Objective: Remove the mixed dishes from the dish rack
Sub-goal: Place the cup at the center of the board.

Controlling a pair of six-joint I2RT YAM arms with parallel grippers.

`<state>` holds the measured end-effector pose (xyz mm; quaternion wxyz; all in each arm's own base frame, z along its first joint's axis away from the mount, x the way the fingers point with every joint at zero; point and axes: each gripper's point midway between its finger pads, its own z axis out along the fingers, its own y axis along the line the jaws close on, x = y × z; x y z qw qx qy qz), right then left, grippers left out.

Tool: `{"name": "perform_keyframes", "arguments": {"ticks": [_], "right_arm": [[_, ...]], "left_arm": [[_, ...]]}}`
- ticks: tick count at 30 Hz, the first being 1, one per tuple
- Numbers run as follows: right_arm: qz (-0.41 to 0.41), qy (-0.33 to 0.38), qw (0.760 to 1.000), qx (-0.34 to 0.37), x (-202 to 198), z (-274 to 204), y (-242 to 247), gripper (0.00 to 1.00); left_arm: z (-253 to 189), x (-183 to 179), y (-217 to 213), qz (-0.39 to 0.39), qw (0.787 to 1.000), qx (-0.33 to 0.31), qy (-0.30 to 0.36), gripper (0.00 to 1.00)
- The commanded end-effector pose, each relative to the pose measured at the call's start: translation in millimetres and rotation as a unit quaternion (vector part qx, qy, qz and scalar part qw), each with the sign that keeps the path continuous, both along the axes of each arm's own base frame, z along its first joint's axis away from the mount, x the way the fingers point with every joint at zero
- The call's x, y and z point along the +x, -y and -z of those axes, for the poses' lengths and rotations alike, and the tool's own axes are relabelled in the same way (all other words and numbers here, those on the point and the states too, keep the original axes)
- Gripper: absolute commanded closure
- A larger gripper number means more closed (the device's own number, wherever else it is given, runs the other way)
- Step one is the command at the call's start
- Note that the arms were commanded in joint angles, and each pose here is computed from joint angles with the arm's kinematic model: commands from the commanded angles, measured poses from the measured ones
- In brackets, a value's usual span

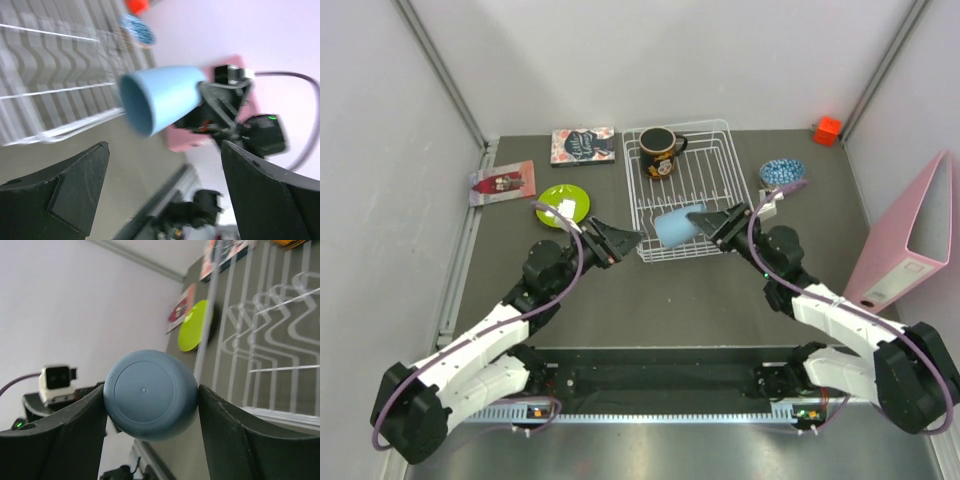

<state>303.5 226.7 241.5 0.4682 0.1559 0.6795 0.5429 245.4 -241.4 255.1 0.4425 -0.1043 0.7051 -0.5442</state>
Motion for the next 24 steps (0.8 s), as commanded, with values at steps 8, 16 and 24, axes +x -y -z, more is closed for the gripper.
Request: {"name": "perform_keyframes", "arguments": {"ticks": [8,16,24], "right_arm": [[-0.116,0.104,0.980,0.124,-47.3,-80.2,-62.5,1.00],[-0.136,0.094,0.979,0.121,-48.0,-70.9,-82.6,1.00],[-0.125,0.097,0.981,0.110,-47.0,-68.9,-80.0,1.00]], "left_arm": [[-54.5,-37.8,29.7,0.135,0.981,-0.114,0.083,0.07],[-53.2,-37.4,27.9,0.127,0.983,-0.101,0.087,0.35],[-44.4,-36.2,22.3,0.110,0.987,-0.090,0.079,0.63]]}}
